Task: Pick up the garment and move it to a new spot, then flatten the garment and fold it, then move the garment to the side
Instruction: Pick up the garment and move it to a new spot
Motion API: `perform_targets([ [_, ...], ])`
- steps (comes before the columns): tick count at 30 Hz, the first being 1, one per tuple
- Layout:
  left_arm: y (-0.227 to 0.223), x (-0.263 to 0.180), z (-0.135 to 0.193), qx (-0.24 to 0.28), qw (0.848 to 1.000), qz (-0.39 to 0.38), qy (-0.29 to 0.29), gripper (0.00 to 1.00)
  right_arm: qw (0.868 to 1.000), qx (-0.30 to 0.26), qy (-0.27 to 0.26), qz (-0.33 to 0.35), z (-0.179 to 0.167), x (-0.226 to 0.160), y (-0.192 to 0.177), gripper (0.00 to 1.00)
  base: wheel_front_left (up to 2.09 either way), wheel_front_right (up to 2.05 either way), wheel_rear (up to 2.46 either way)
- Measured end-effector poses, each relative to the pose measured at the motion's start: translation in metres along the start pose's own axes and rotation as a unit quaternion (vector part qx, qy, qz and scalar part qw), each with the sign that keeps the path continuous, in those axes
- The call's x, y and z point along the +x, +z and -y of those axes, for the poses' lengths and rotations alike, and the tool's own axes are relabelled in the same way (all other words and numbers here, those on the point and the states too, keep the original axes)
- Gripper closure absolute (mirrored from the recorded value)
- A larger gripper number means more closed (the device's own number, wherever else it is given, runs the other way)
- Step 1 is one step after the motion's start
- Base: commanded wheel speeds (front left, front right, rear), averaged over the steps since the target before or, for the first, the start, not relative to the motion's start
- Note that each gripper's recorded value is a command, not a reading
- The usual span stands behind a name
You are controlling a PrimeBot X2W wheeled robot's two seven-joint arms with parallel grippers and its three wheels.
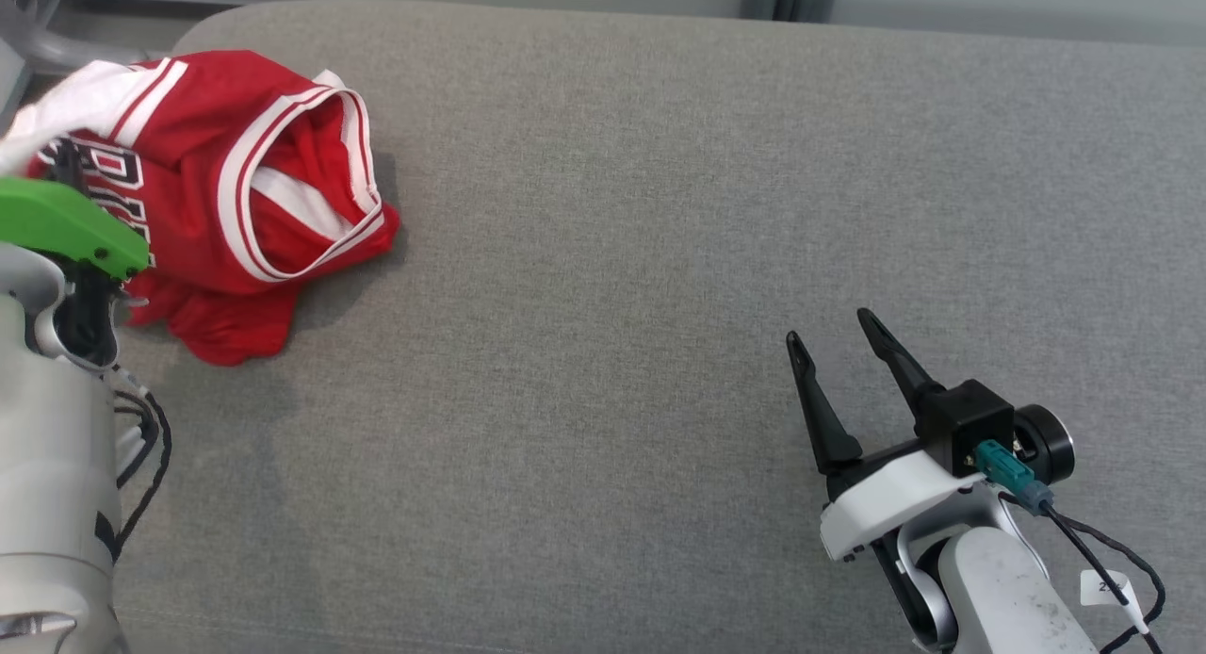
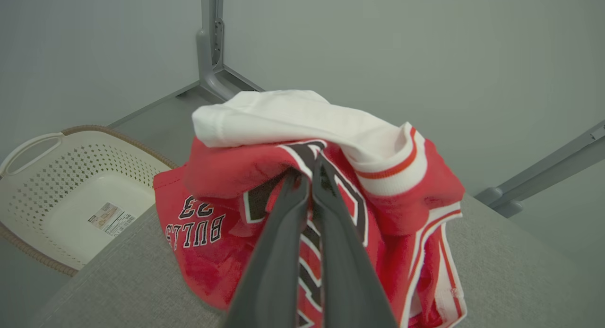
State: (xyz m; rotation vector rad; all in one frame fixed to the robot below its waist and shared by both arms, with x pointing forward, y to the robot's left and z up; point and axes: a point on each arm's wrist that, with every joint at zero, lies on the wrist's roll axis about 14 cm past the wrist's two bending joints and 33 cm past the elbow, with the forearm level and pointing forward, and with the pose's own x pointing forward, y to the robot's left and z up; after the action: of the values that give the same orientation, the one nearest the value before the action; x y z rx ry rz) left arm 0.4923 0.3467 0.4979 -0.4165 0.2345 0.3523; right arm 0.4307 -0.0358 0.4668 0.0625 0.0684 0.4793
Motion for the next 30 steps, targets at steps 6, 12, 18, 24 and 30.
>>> perform_targets([
  [6, 0.104, -0.022, 0.074, 0.039, 0.987, 0.122, -0.097, 1.0, 0.999, 0.006, -0.008, 0.041, -0.001, -0.012, 0.028, 0.0, 0.0, 0.0, 0.0],
  [12, 0.166, -0.061, 0.171, 0.069, 0.955, 0.2, -0.209, 1.0, 0.997, 0.006, -0.041, 0.063, 0.015, -0.033, 0.042, 0.0, 0.0, 0.0, 0.0],
  [18, 0.177, -0.11, 0.284, 0.069, 0.907, 0.234, -0.342, 1.0, 0.993, 0.003, -0.091, 0.072, 0.041, -0.06, 0.047, 0.0, 0.0, 0.0, 0.0],
  [24, 0.151, -0.164, 0.382, 0.065, 0.854, 0.218, -0.469, 1.0, 0.986, 0.0, -0.144, 0.083, 0.069, -0.089, 0.053, 0.0, 0.0, 0.0, 0.0],
  [30, 0.079, -0.194, 0.439, 0.094, 0.813, 0.154, -0.554, 1.0, 0.976, -0.001, -0.201, 0.087, 0.098, -0.118, 0.054, 0.0, 0.0, 0.0, 0.0],
])
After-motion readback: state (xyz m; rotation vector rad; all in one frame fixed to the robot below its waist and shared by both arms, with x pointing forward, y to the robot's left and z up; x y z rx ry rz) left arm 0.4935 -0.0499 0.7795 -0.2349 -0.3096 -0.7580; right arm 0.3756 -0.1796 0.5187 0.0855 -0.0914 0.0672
